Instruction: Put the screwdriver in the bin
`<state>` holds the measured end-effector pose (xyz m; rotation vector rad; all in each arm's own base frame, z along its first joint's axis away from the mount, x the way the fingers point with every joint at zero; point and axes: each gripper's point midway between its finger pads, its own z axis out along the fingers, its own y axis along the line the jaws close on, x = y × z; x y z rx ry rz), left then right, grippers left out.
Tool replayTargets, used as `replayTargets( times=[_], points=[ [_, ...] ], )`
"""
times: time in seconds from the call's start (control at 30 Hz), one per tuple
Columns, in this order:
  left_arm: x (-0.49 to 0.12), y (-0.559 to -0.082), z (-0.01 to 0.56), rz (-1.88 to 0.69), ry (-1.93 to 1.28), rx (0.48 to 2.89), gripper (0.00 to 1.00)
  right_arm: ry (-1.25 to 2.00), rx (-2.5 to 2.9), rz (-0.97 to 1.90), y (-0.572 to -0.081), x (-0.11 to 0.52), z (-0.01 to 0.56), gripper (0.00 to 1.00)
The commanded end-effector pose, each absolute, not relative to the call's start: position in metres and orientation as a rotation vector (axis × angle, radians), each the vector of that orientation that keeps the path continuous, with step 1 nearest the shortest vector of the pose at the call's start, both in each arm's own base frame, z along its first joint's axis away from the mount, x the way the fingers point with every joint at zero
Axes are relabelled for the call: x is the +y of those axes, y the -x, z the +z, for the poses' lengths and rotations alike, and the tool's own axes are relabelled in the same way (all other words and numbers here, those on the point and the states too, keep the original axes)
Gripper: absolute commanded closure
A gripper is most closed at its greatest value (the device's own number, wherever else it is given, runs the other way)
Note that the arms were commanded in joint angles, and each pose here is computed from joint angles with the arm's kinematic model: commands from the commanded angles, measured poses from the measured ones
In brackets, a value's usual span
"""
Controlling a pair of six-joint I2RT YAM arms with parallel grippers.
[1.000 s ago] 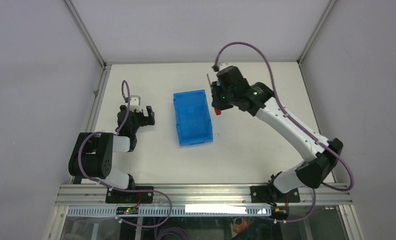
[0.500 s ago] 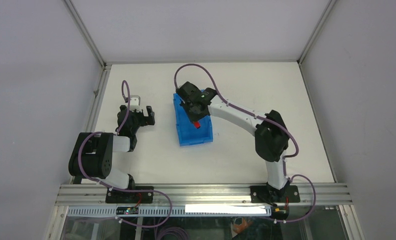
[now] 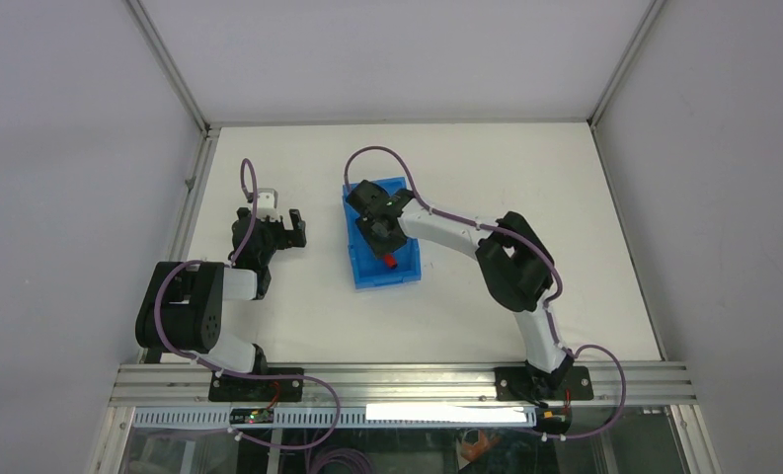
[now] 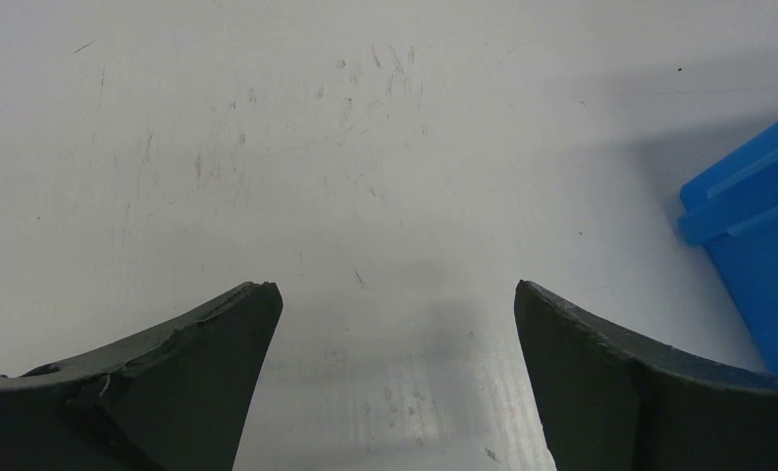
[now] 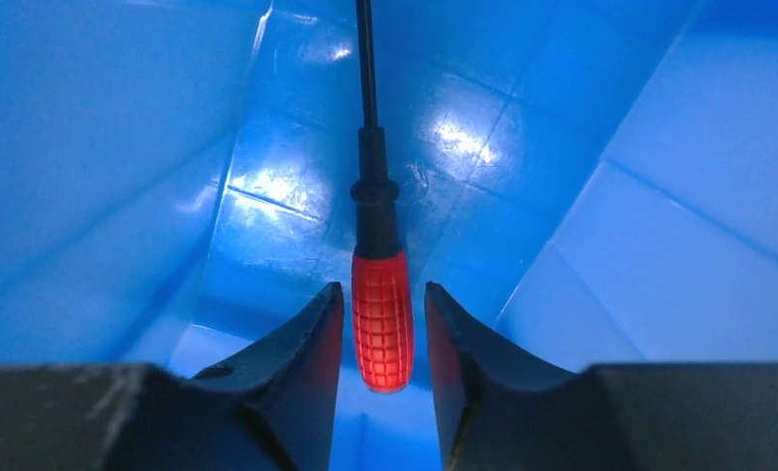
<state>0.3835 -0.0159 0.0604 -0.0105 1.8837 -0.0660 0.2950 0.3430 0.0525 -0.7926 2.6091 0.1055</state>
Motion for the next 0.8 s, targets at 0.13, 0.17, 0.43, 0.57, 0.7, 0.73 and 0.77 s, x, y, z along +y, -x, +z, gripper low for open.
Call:
replayTargets(
  times=[0.13, 0.17, 0.43, 0.57, 0.7, 0.73, 0.77],
  points=[
    [-0.014, -0.393, 0.079, -0.069, 0.028, 1.822, 0.01, 0.719, 2.533, 0.175, -0.307, 0.356, 0.081, 0.53],
    [-0.014, -0.393, 0.079, -0.068, 0.028, 1.823, 0.01, 0.709, 2.516, 0.173, -0.309, 0.356, 0.089, 0.52],
    [-0.014, -0.393, 0.079, -0.068, 0.028, 1.823, 0.01, 0.57, 2.342, 0.13, -0.328, 0.337, 0.18, 0.32],
    [-0.014, -0.393, 0.079, -0.068, 0.028, 1.823, 0.01, 0.489, 2.306, 0.134, -0.332, 0.31, 0.21, 0.07],
    [-0.014, -0.393, 0.079, -0.069, 0.027, 1.822, 0.01, 0.362, 2.314, 0.109, -0.337, 0.262, 0.222, 0.01],
    [-0.014, -0.393, 0.079, -0.068, 0.028, 1.823, 0.01, 0.322, 2.324, 0.093, -0.338, 0.246, 0.223, 0.01],
    [-0.014, -0.393, 0.079, -0.068, 0.028, 1.823, 0.01, 0.276, 2.328, 0.078, -0.34, 0.229, 0.224, 0.01]
  ],
)
